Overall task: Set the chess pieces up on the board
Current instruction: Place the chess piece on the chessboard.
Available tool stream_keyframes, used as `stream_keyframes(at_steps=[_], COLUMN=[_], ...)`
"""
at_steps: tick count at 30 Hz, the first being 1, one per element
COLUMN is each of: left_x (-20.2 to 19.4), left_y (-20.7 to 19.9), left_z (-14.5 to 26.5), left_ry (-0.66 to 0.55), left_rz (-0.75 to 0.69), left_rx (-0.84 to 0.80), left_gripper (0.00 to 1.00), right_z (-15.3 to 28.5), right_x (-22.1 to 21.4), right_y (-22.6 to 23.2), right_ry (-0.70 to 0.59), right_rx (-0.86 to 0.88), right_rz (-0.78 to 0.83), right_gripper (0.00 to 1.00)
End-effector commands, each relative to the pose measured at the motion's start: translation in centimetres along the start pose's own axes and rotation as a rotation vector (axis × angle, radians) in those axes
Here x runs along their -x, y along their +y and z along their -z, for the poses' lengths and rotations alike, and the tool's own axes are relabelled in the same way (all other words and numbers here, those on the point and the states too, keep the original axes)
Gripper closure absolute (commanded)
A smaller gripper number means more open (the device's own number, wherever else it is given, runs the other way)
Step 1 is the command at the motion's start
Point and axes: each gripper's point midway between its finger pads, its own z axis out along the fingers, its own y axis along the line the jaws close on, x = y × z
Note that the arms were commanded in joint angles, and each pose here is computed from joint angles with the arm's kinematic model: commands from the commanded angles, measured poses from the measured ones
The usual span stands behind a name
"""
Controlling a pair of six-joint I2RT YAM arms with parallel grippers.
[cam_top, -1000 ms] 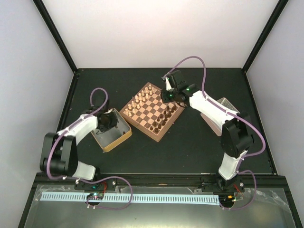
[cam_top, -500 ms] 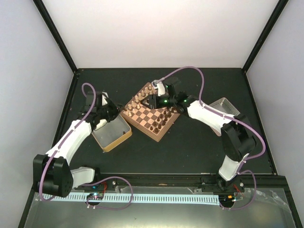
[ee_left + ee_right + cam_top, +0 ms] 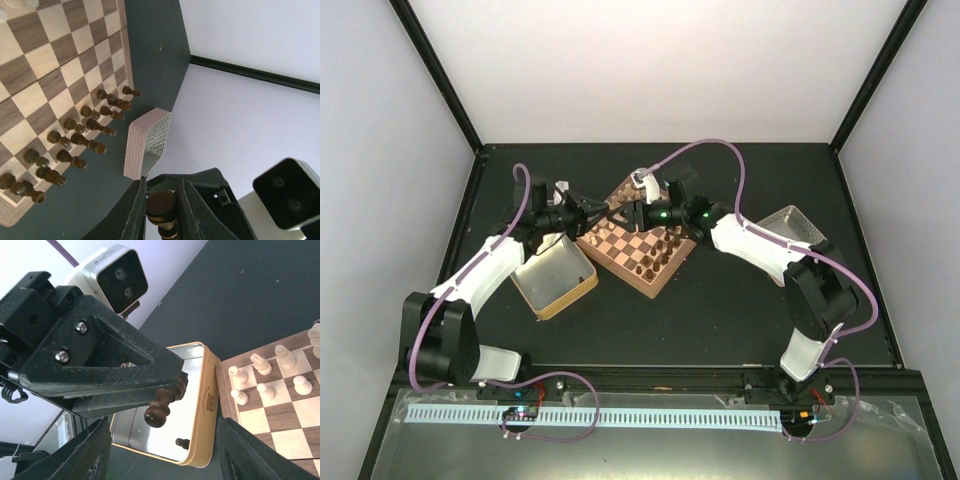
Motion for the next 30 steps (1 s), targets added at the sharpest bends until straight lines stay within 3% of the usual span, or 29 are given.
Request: stream_keyframes(at_steps=[1, 25, 27, 30], left_x=[-0.7, -0.9, -1.0, -0.8], left_y=[-3.2, -2.6, -2.4, -2.0], left_z=[0.2, 0.2, 0.1, 0.2], left_ry=[0.031, 0.018, 0.02, 0.0], left_rz=[0.003, -0.007, -0.009, -0.038], left_rx=[-0.084, -0.063, -0.058, -0.042], left_gripper=[0.9, 0.9, 0.85, 0.66], right_z=[0.0, -1.3, -1.2, -0.9], right_x=[0.7, 1.5, 1.6, 1.5], right_y=[0.4, 0.2, -0.2, -0.9], right_ry=[-0.007, 0.006, 0.006, 0.025], right_rx=[-0.01, -0.06, -0.088, -0.138], right_rz=[0.03, -0.008, -0.022, -0.028], right_gripper=[0.43, 0.98, 0.99, 0.99])
